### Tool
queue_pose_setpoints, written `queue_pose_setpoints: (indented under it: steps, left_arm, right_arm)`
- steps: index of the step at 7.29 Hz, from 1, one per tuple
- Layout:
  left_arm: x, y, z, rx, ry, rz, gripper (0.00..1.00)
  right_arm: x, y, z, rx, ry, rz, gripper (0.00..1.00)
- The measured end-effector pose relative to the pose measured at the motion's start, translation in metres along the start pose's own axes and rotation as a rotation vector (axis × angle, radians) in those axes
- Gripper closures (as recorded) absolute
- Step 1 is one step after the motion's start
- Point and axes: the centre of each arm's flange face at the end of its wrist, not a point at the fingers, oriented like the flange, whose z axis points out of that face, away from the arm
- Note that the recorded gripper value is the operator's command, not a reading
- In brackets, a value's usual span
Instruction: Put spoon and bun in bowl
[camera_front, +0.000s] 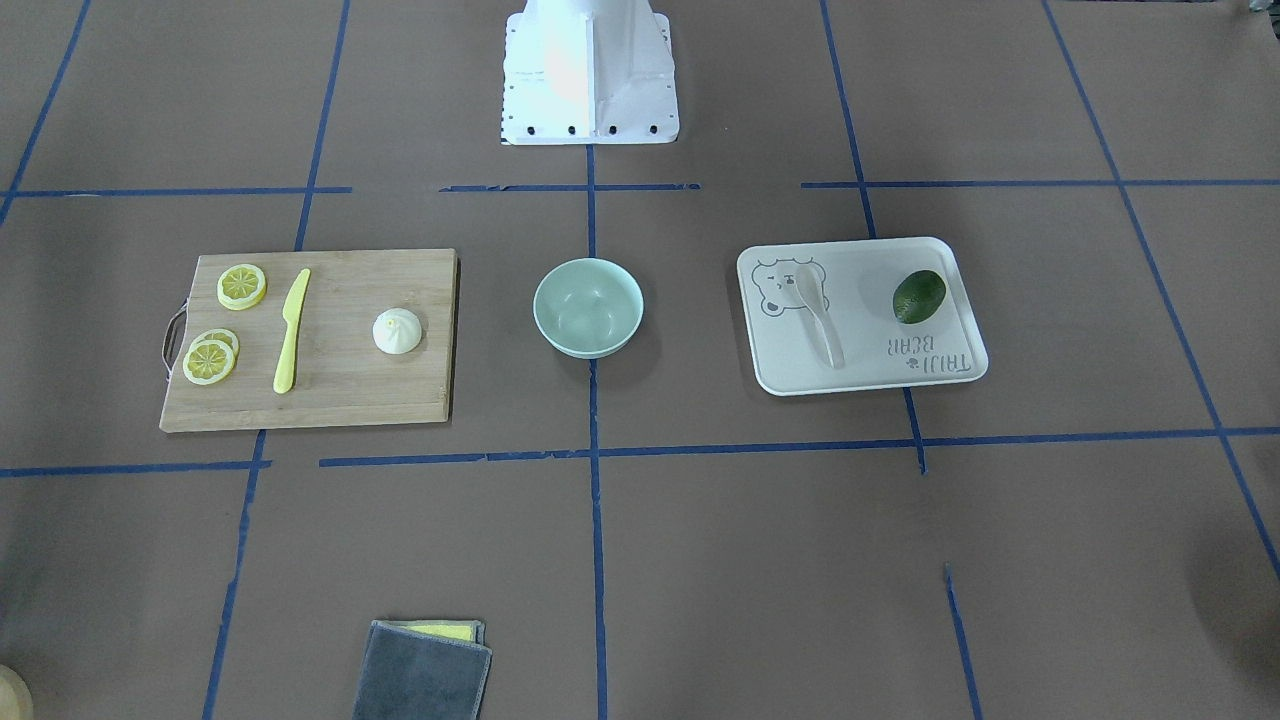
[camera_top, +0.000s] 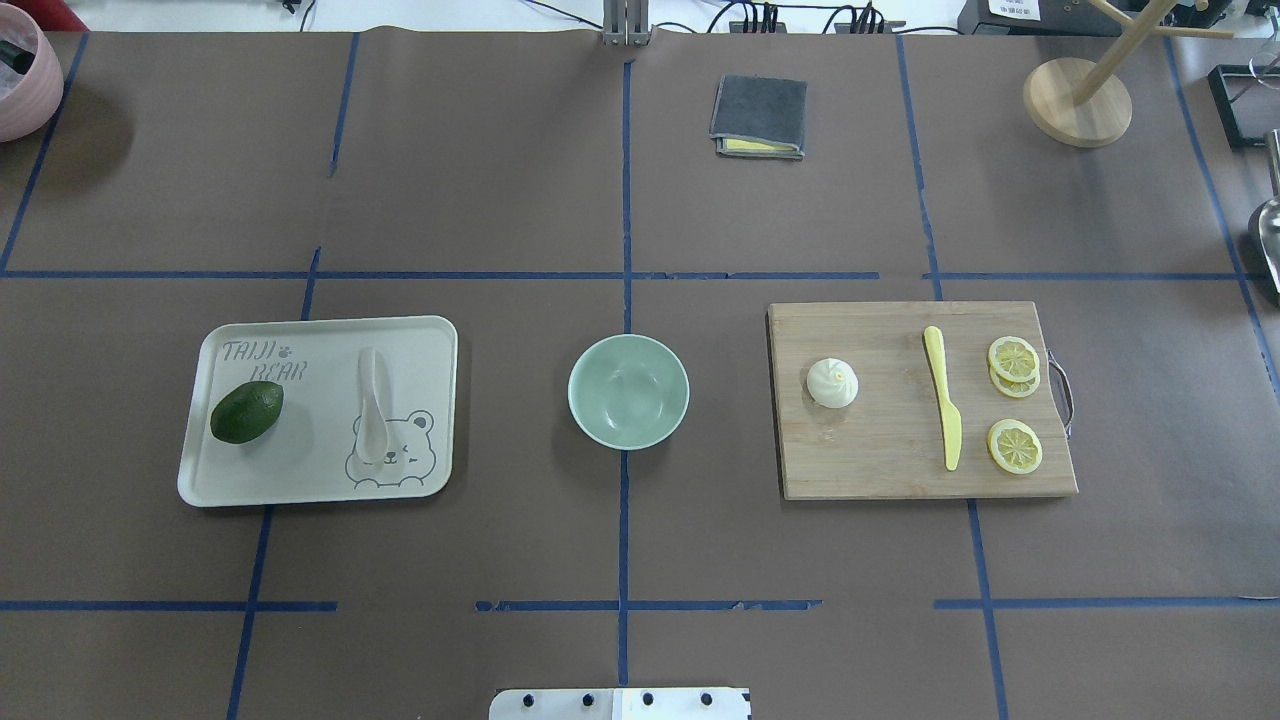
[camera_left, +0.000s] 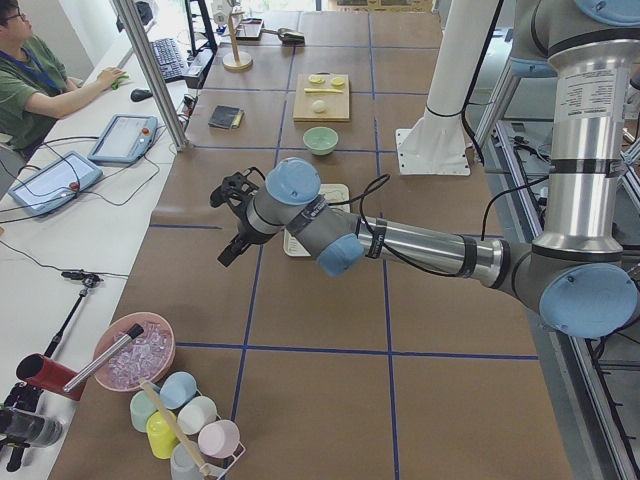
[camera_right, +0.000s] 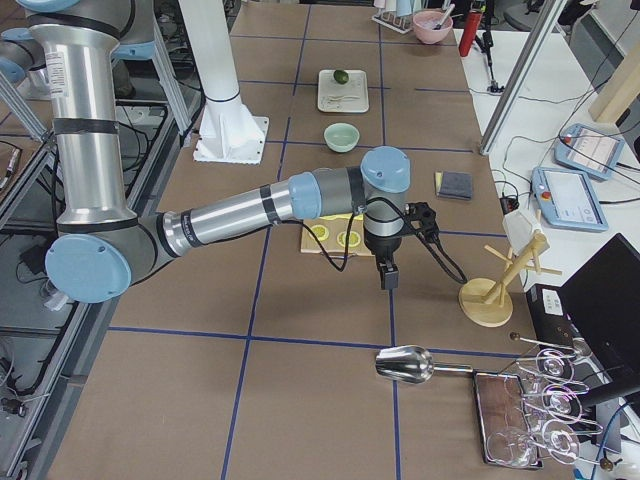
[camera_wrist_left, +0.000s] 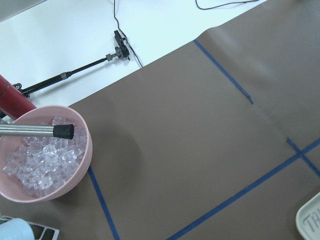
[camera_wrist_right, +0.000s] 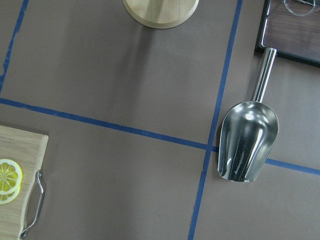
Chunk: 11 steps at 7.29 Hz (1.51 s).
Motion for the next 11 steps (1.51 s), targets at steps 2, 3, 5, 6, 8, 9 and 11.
queue_pose_setpoints:
  steps: [2, 3, 5, 6, 8, 9, 11]
  left_arm:
    - [0.069, -0.030, 0.036, -0.010, 0.068, -0.128, 0.00]
    - [0.118, -0.035, 0.059, -0.022, 0.090, -0.146, 0.00]
    - [0.191, -0.024, 0.106, -0.066, 0.095, -0.210, 0.04]
    - [0.217, -0.020, 0.129, -0.086, 0.054, -0.265, 0.23]
    - [0.270, -0.022, 0.173, -0.122, -0.038, -0.432, 0.38]
    - [0.297, -0.017, 0.194, -0.129, -0.065, -0.511, 0.38]
    - [0.347, 0.005, 0.234, -0.142, -0.102, -0.589, 0.38]
  right_arm:
    - [-0.001, -0.001, 0.000, 0.008, -0.007, -0.008, 0.00]
    - [0.000, -0.001, 0.001, 0.014, -0.009, -0.013, 0.00]
    - [0.000, -0.001, 0.002, 0.016, -0.013, -0.013, 0.00]
    - [0.001, -0.001, 0.002, 0.015, -0.015, -0.013, 0.00]
    - [0.001, 0.000, 0.003, 0.014, -0.016, -0.011, 0.00]
    - [0.001, 0.000, 0.003, 0.014, -0.016, -0.006, 0.00]
    - [0.001, 0.000, 0.003, 0.015, -0.016, 0.003, 0.00]
